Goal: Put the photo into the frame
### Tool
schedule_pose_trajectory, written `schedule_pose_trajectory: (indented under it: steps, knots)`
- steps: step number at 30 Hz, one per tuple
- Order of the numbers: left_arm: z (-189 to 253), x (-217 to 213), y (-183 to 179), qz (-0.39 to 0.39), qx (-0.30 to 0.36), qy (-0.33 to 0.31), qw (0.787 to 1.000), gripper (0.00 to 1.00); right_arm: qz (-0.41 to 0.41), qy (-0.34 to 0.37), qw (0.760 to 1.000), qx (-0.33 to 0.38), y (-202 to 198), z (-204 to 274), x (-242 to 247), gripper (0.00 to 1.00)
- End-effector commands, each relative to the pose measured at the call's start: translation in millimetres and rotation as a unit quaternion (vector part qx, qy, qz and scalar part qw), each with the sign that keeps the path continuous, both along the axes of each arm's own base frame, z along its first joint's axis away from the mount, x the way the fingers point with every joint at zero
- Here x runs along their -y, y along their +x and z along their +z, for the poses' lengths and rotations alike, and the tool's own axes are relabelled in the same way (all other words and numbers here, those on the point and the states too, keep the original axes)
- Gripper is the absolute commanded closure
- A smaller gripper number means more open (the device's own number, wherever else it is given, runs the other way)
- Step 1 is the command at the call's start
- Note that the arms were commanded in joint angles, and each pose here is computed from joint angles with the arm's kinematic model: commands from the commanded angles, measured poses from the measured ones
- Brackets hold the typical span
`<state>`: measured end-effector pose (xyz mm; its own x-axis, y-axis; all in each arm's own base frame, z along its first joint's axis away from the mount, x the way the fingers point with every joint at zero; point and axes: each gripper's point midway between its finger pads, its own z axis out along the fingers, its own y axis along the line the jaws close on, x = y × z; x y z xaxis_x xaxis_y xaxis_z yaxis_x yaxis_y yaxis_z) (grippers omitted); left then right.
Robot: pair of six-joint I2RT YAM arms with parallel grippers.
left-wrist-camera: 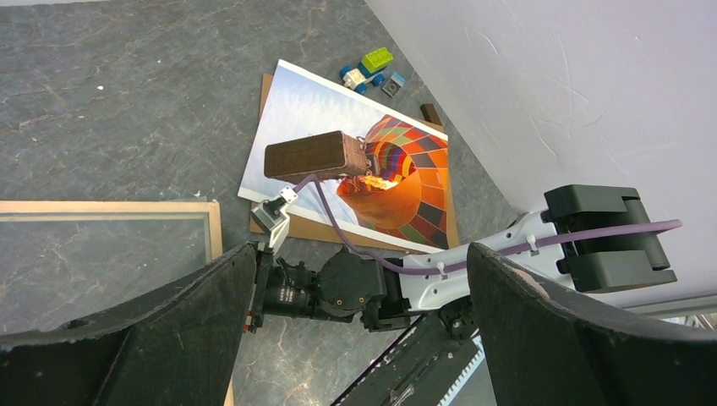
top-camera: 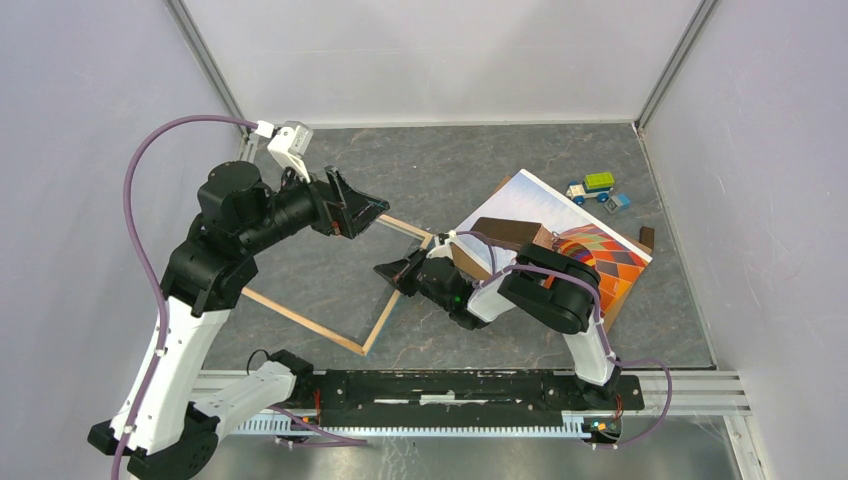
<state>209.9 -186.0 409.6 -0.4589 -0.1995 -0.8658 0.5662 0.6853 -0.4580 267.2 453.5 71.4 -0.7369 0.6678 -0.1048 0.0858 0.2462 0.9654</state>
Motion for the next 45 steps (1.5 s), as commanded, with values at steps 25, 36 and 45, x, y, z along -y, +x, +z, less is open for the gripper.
schedule_pose_trajectory:
  steps: [25,36,45]
  knots:
    - [6,4,-1,-0.017,0.018,0.001,1.0,0.0,0.036,-0.055,0.998,0.012,-3,11,-14,0.3]
    - [7,3,-1,-0.016,0.02,0.001,1.0,0.0,0.061,-0.148,0.987,-0.009,-7,-3,-16,0.08]
    - [4,4,-1,-0.019,0.017,0.001,1.0,0.0,0.047,-0.228,0.971,-0.058,-7,-7,-3,0.05]
